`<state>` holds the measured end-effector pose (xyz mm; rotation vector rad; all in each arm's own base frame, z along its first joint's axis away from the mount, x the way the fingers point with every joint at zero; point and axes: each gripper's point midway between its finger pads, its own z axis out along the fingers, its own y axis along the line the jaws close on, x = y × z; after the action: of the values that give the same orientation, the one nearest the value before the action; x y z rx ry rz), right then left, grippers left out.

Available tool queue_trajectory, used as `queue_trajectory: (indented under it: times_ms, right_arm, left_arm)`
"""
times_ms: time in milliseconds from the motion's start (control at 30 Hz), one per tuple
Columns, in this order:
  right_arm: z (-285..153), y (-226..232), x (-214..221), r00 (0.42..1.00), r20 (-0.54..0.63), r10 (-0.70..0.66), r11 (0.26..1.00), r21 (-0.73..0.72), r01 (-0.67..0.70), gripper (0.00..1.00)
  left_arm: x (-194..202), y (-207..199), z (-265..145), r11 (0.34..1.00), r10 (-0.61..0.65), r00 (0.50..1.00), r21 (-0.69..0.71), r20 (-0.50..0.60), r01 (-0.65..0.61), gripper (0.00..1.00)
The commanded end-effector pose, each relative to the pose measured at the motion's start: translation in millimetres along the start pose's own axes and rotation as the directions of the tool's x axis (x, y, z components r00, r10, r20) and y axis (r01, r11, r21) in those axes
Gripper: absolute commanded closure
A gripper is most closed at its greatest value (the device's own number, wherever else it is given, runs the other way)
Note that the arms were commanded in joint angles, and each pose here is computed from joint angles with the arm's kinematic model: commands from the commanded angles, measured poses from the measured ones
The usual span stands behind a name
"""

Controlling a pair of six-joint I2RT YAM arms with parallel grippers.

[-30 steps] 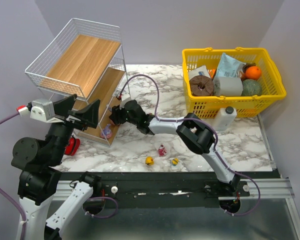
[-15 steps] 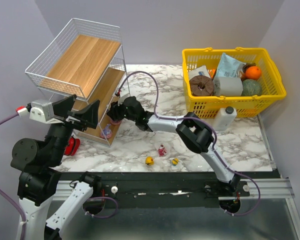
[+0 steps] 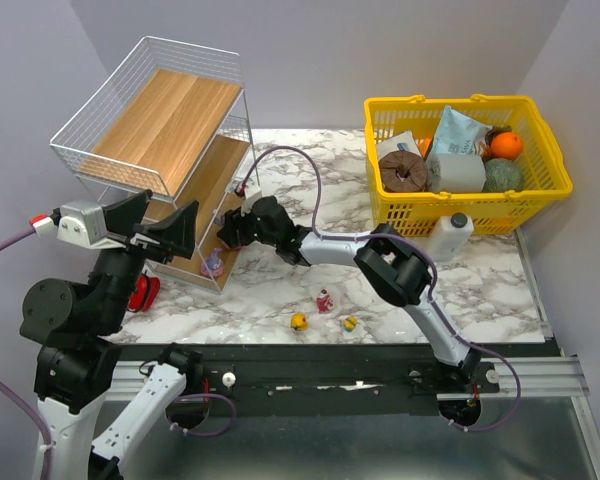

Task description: Place and organize the plastic toys onto the shelf

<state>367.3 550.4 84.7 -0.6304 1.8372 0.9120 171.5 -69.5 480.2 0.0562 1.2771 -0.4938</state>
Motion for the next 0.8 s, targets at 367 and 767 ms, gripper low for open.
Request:
queue_trajectory:
  times_ms: [367, 767]
  right_arm:
    - [-35, 7, -72, 0.989, 0.144, 0.039, 0.998, 0.046, -0.047, 0.3]
    - [-129, -2, -94, 0.98, 0.082, 0.18, 0.953, 0.231, -0.194, 0.3]
  left_arm:
    - [-2, 6, -11, 1.0, 0.002, 1.0, -0.031, 0.006, -0.002, 0.01]
    - [1, 8, -18, 0.999, -0.001, 1.0, -0.04, 0.008, 0.001, 0.01]
